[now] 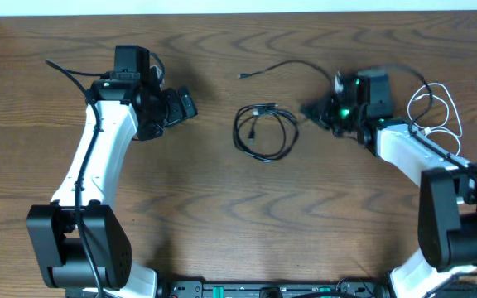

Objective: Untangle cables
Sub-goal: 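Move the right gripper left to the black cable bundle at center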

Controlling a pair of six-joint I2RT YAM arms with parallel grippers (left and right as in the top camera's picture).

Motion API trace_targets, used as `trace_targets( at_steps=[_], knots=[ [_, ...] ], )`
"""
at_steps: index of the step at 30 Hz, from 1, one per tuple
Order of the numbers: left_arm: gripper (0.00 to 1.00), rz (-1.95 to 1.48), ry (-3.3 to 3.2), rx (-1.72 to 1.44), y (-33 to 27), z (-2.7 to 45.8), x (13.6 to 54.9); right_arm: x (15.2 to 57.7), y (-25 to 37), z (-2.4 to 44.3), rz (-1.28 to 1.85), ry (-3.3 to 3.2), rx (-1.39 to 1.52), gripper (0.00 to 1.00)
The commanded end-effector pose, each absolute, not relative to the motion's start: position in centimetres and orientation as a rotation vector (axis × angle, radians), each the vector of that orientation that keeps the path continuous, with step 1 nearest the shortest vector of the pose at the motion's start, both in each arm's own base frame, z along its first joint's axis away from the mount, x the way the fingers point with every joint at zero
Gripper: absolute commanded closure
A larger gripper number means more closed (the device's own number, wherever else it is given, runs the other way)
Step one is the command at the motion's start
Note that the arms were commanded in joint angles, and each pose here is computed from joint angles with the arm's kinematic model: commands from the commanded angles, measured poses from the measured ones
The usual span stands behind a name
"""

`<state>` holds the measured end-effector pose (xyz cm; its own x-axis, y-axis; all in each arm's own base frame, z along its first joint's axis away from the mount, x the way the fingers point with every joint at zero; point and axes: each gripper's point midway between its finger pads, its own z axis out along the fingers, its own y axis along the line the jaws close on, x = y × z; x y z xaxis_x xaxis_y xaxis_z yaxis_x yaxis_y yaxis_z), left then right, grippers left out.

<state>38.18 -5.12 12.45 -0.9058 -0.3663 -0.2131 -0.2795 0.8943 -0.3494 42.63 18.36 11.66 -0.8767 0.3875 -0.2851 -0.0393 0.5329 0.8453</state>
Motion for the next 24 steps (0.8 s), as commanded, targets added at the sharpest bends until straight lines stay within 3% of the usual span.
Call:
trace_targets(
  at_steps=[1, 6, 10, 12, 16, 22, 24],
  knots=[
    [0.02, -0.432, 2.8, -0.494, -4.8, 12.0, 38.0, 40.6, 21.7, 19.2, 1.452, 2.129, -0.098, 0.99],
    [0.02, -0.432, 2.8, -0.493, -4.8, 12.0, 38.0, 39.4, 24.1, 25.6, 1.441, 1.888, -0.317, 0.99],
    [0.02, -0.432, 2.8, -0.493, -4.8, 12.0, 38.0, 39.3, 24.3, 26.5, 1.333, 1.802, -0.44, 0.99],
    [0.02, -0.432, 2.8, -0.493, -4.8, 12.0, 38.0, 39.9, 23.7, 24.8, 1.248, 1.859, -0.424, 0.99],
    [0.02, -0.432, 2.8, -0.493, -4.8, 12.0, 38.0, 41.8, 19.7, 17.6, 0.936, 2.174, -0.111, 0.98],
    [0.02, -0.432, 2.8, -0.493, -4.8, 12.0, 38.0, 40.8, 13.9, 11.4, 0.522, 2.425, 0.145, 0.97],
    [0.02, -0.432, 2.8, -0.493, -4.8, 12.0, 38.0, 40.5, 13.7, 11.0, 0.512, 2.446, 0.15, 0.75]
  ],
)
